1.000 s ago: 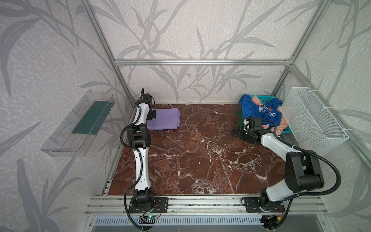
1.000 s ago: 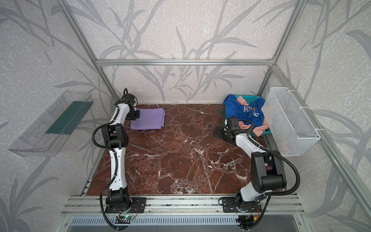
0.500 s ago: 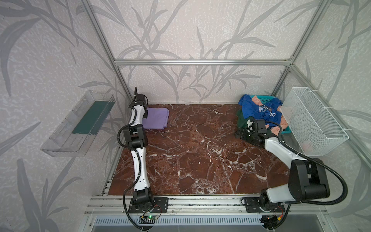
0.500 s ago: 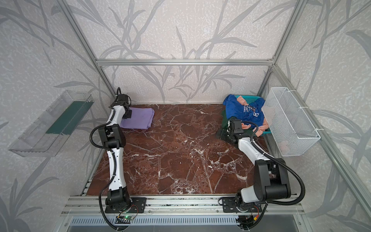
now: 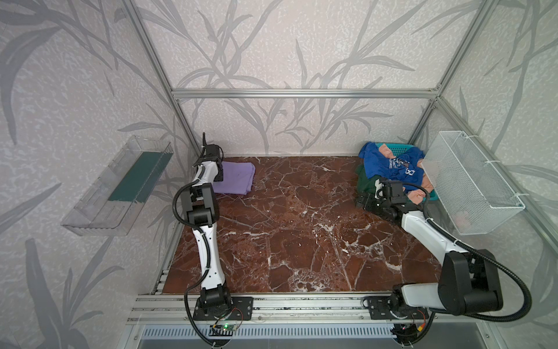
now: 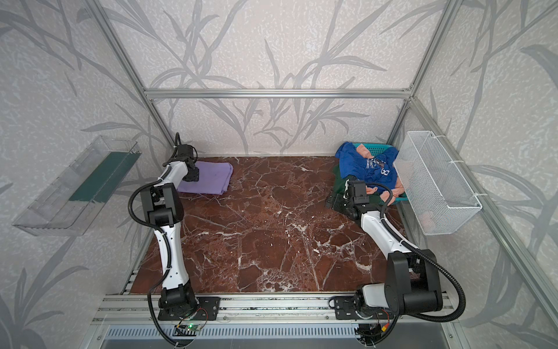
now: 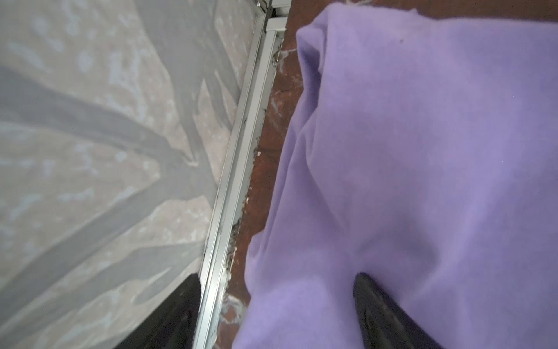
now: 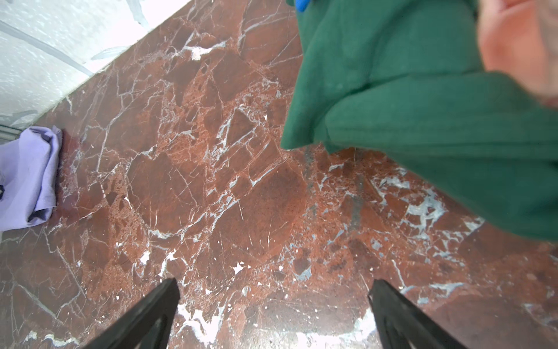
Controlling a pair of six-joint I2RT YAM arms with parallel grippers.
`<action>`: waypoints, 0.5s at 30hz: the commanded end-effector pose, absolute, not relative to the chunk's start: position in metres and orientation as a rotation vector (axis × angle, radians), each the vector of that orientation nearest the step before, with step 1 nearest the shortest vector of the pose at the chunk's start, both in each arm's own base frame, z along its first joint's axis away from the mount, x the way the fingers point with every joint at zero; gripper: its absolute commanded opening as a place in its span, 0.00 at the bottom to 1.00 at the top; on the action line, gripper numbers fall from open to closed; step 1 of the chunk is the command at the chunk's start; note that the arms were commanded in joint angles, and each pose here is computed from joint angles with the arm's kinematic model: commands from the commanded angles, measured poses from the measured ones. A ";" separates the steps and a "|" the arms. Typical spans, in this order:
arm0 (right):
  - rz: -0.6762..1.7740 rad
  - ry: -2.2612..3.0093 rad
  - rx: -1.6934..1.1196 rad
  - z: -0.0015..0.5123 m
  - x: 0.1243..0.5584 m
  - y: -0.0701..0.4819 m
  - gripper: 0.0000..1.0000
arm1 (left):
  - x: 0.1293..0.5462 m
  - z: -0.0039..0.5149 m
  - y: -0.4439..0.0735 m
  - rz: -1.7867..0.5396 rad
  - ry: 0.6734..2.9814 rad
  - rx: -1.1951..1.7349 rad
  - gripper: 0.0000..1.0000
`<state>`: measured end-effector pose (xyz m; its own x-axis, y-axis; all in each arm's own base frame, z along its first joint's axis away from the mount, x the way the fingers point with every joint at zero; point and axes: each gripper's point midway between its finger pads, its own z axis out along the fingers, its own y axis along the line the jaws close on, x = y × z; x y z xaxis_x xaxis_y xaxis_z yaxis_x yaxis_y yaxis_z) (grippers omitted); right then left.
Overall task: Fold and stack the t-shirts
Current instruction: 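Lower the folded shirt in the far corner and open the left gripper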
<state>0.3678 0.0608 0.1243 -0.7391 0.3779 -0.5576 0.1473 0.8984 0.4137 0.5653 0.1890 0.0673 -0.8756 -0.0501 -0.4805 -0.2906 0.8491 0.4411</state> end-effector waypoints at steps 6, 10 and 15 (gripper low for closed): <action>0.412 2.276 0.337 0.162 0.360 0.052 0.99 | 0.544 0.128 0.180 0.730 2.365 -0.373 0.80; 0.393 2.193 0.330 0.173 0.359 0.047 0.99 | 0.530 0.145 0.167 0.700 2.298 -0.410 0.81; 0.396 2.105 0.336 0.176 0.363 0.044 0.99 | 0.508 0.163 0.136 0.629 2.199 -0.448 0.81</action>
